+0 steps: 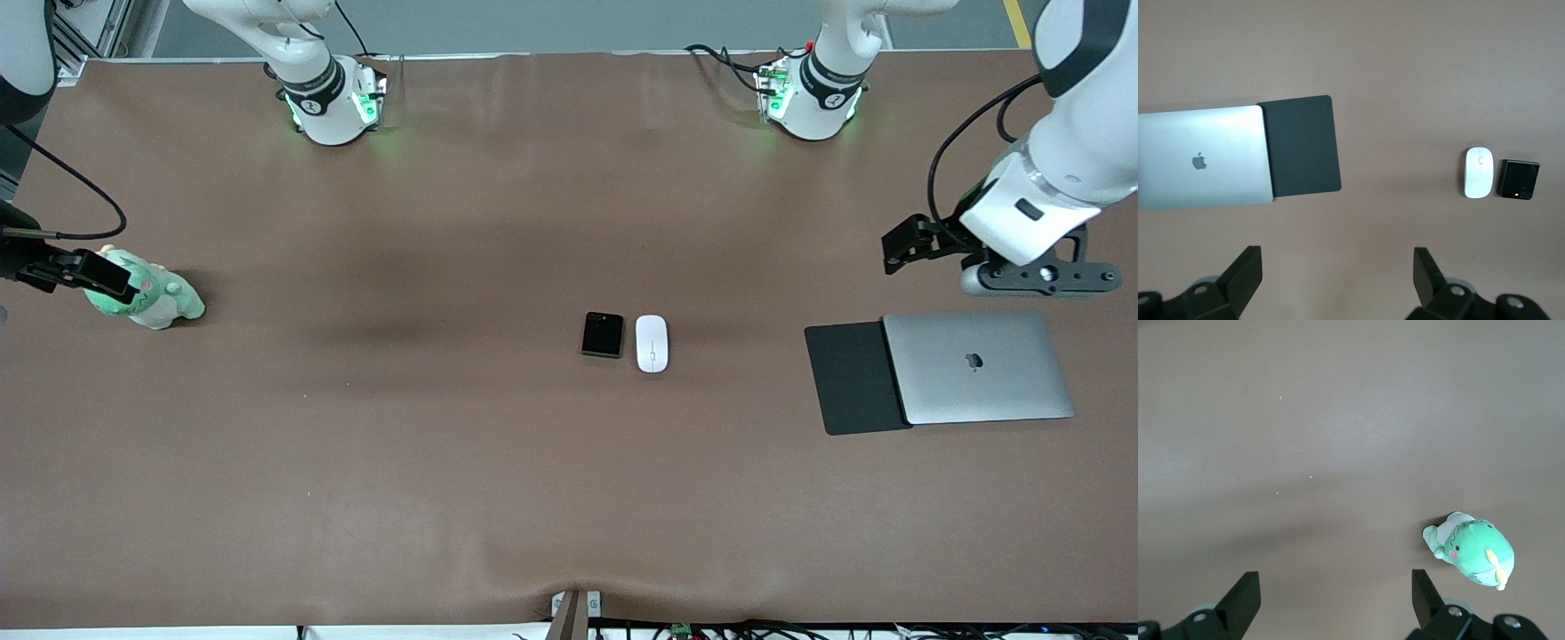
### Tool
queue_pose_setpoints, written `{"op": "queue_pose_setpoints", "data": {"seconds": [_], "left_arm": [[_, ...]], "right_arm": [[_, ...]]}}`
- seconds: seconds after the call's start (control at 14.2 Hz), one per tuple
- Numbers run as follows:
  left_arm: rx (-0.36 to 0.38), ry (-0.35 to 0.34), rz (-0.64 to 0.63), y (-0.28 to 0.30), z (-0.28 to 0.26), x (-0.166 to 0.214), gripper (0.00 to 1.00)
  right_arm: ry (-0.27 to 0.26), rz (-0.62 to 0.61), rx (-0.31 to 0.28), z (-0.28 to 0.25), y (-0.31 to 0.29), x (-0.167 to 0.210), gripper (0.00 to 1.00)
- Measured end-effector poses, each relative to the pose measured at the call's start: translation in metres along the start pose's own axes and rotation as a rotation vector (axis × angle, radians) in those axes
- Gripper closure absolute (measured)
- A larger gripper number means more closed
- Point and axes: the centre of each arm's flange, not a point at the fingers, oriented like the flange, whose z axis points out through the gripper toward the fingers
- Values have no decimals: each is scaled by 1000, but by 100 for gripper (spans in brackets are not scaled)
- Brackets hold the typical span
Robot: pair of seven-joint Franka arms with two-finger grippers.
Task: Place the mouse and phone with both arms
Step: 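Reach the left gripper toward the white mouse, then lower the open left gripper over the white mouse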
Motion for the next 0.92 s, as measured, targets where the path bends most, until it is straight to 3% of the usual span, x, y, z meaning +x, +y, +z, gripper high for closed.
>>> {"op": "queue_pose_setpoints", "data": {"seconds": [0.35,0.92], "left_arm": [[11,-34,-8,86,39,-1,0],[25,-37,-93,206,165,11,0]], "right_arm": [[5,-12,1,-1,-7,0,0],[10,-18,2,-2,-11,-1,0]]}}
